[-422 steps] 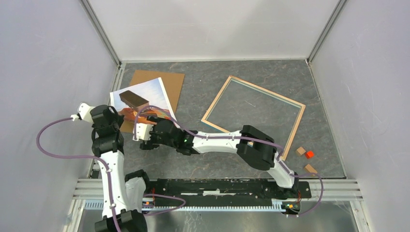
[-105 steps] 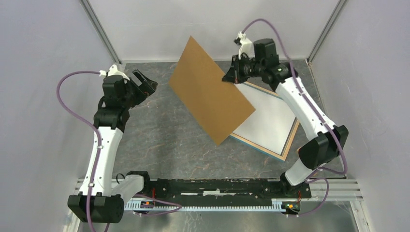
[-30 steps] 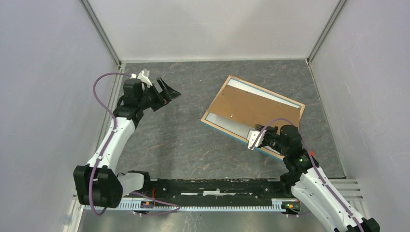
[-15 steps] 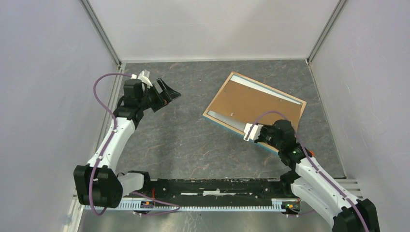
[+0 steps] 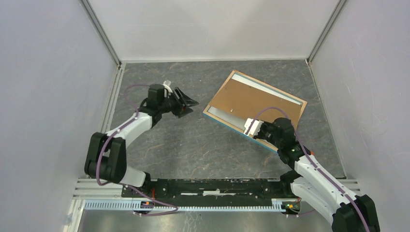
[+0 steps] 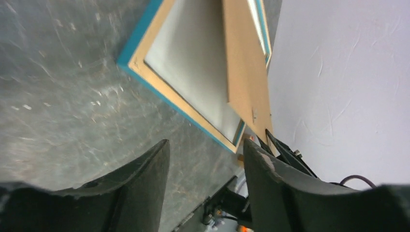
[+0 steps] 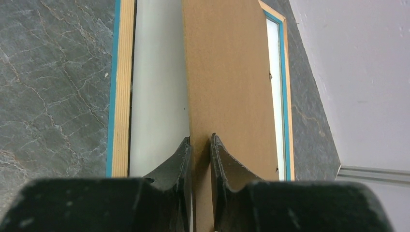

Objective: Put the photo into the frame

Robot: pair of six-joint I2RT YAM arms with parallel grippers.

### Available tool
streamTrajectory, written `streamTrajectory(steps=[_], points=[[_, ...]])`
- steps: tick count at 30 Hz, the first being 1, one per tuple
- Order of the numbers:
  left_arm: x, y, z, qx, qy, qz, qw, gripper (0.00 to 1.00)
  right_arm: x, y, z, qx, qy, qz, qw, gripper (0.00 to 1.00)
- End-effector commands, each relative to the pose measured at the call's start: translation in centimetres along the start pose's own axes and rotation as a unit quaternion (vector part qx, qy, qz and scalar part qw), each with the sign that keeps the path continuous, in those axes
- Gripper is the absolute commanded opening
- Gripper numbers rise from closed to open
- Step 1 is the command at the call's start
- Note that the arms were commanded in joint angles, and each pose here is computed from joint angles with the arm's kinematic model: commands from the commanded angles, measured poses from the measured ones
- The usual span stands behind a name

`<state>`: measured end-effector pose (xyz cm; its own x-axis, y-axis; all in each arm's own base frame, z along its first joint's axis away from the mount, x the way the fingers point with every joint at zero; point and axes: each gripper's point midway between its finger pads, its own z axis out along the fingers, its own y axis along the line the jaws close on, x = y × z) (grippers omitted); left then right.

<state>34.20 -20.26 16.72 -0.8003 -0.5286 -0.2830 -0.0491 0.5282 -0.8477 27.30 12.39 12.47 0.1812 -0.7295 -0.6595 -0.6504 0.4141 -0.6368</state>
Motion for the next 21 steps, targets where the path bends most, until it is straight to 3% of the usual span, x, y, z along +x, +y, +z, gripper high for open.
streamTrajectory(steps=[1, 4, 9, 16, 21], points=[[1.5, -1.4, 3.5, 0.03, -0.007, -0.11, 0.993, 0.6, 0.3, 1.1, 0.0, -0.014, 0.001, 0.048, 0.999, 0.08], [1.5, -0.6, 6.0, 0.024, -0.03, -0.143, 0.989, 0.41, 0.3, 1.0, -0.1, -0.009, 0.003, 0.047, 0.999, 0.08], [2.6, 0.3, 10.6, 0.017, 0.001, -0.179, 0.984, 0.16, 0.2, 0.9, -0.2, -0.006, 0.001, 0.049, 0.999, 0.07], [4.2, 1.7, 15.0, -0.024, 0.014, -0.14, 0.99, 0.06, -0.2, 0.4, -0.1, 0.004, -0.009, 0.047, 0.999, 0.08], [5.4, 5.1, 15.4, -0.085, 0.021, -0.149, 0.985, 0.02, 0.0, 0.7, -0.1, -0.005, -0.004, 0.044, 0.999, 0.08]])
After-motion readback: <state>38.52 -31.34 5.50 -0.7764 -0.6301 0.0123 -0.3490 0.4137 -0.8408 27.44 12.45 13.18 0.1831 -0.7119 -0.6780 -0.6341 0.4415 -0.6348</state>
